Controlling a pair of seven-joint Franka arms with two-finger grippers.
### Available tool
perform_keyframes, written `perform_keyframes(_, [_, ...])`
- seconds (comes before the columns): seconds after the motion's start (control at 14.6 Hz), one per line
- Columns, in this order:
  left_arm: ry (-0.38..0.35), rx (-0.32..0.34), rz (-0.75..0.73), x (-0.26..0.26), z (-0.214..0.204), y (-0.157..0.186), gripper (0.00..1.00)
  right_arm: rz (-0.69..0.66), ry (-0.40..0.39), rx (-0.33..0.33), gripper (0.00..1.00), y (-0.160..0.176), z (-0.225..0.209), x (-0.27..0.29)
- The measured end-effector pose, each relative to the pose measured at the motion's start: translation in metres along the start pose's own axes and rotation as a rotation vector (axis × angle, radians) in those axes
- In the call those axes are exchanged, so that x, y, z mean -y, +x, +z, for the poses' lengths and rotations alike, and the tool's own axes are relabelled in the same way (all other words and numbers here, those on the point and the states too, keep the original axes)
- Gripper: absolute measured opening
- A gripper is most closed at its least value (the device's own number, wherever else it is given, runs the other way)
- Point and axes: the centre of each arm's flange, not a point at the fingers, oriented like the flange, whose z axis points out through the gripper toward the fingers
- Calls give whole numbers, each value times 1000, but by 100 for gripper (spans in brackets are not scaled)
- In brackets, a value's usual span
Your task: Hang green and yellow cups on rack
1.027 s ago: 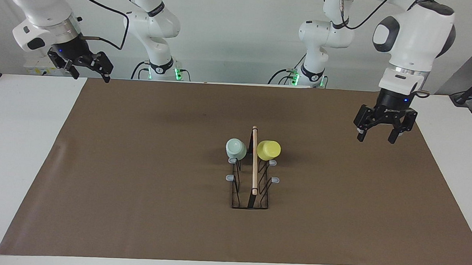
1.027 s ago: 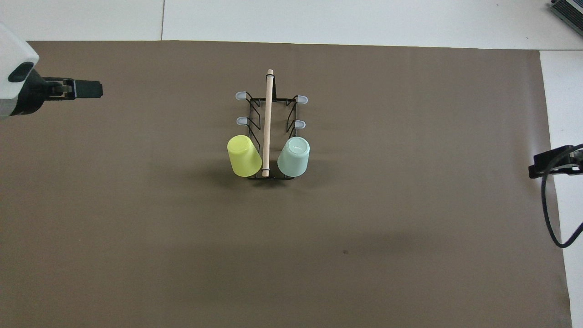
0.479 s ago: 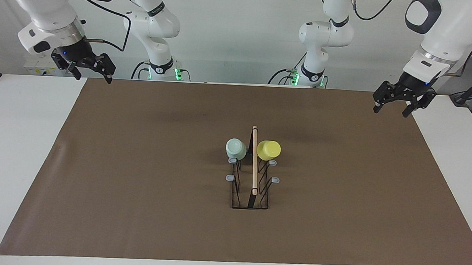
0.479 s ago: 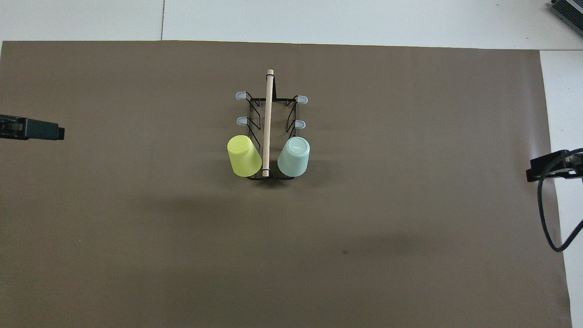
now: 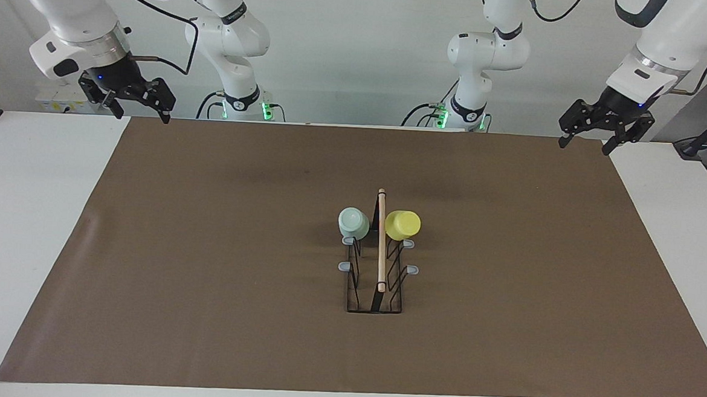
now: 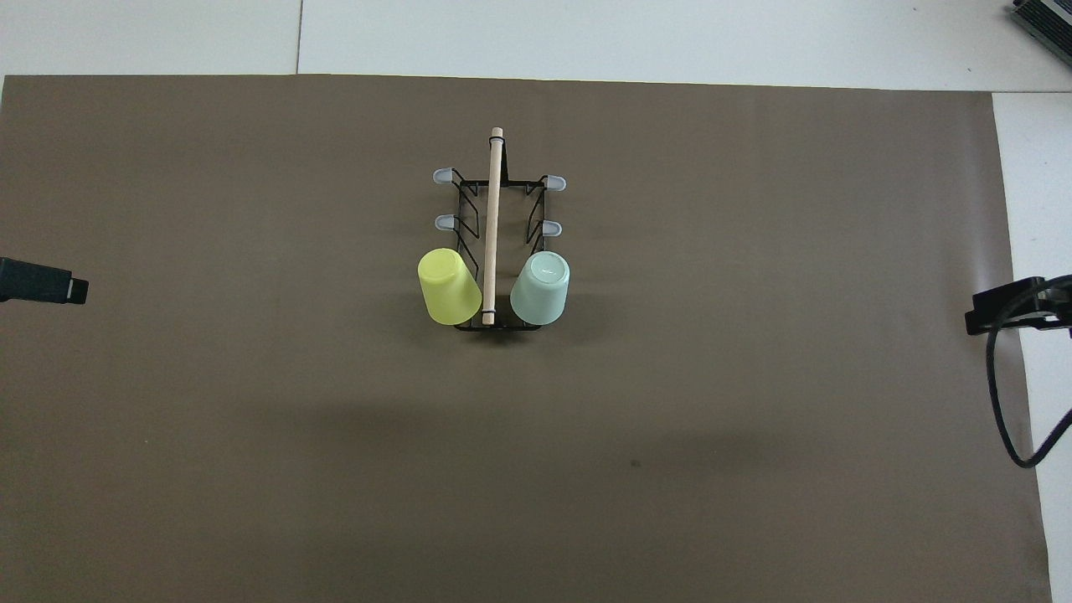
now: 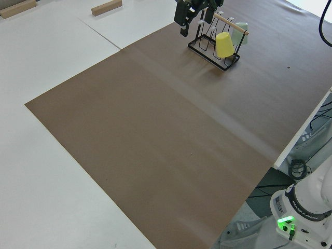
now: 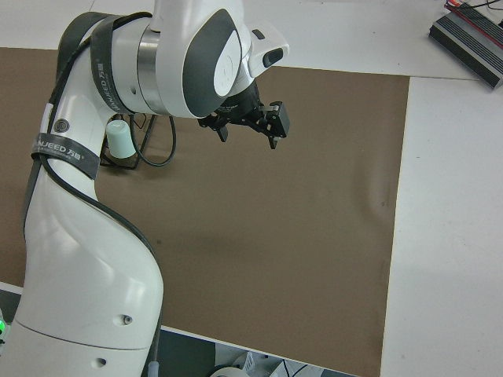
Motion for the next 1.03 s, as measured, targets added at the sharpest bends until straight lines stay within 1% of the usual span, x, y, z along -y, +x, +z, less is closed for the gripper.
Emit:
perform_keyframes(0.27, [-2,20,1,-1,-1,2,100,8,1,-40,100,-14,-19,-4])
perform_keyframes(0.55, [0,24,10,-5,-7,8,100,-4,7,-90,100,-36,-45,-1])
perform_keyframes(0.75, [0,27,14,-7,-6,10,100,-12,19,-74,100,-38,-42,4])
perform_keyframes(0.89, [10,30,16,-8,-5,10,100,-10,20,-59,100,-29,-33,3])
perform_keyframes(1.03, [24,35,31,-15,-5,11,100,-10,21,-43,100,-12,-23,3])
